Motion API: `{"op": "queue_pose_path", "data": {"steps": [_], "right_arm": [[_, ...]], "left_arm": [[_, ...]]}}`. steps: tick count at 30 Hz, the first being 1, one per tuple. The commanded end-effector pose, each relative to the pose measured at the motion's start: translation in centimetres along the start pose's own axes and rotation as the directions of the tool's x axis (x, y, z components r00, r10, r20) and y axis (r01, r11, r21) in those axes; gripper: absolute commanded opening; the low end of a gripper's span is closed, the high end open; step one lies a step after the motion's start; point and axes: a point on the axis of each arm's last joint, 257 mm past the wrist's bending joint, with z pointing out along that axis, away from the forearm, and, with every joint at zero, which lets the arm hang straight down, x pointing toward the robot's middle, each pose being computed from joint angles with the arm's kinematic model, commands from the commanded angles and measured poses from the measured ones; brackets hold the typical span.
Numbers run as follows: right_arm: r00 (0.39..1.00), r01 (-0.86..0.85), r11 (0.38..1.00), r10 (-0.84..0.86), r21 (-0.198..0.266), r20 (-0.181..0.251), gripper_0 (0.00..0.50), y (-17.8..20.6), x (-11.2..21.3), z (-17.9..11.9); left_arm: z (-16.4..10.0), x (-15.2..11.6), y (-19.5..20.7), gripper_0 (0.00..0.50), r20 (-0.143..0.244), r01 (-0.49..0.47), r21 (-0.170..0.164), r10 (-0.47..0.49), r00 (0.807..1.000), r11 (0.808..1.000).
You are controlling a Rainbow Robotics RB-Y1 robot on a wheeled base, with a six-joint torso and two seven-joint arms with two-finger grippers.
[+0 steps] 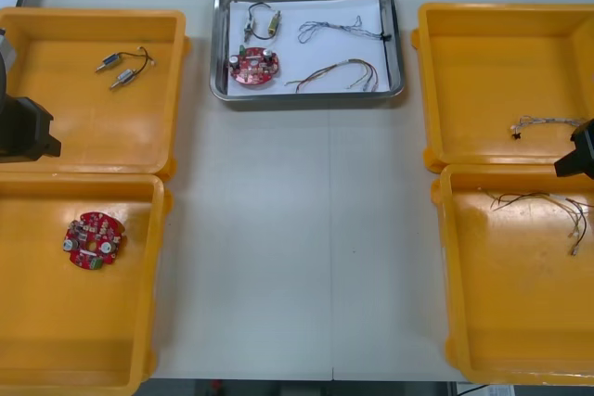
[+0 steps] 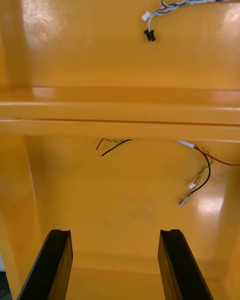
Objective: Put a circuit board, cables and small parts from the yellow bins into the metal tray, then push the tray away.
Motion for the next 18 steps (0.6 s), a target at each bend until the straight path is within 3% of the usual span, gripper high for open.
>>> {"op": "queue_pose_path", "data": {"steps": [1,7,18], "right_arm": [[0.998,-0.053,0.998,0.052,0.046,0.025,0.5,-2.6,0.4,-1.5],[0.998,-0.062,0.994,0.059,0.084,0.038,0.5,-3.5,0.8,-1.6],[0.997,-0.077,0.993,0.074,0.09,0.036,0.5,-3.9,1.1,-1.5]], "left_arm": [[-1.3,-0.4,1.4,0.5,0.024,-0.056,-0.04,0.057,0.998,0.998],[-1.3,-0.4,1.4,0.5,0.024,-0.056,-0.04,0.057,0.998,0.998],[-1.3,-0.4,1.4,0.5,0.024,-0.056,-0.04,0.057,0.998,0.998]]}}
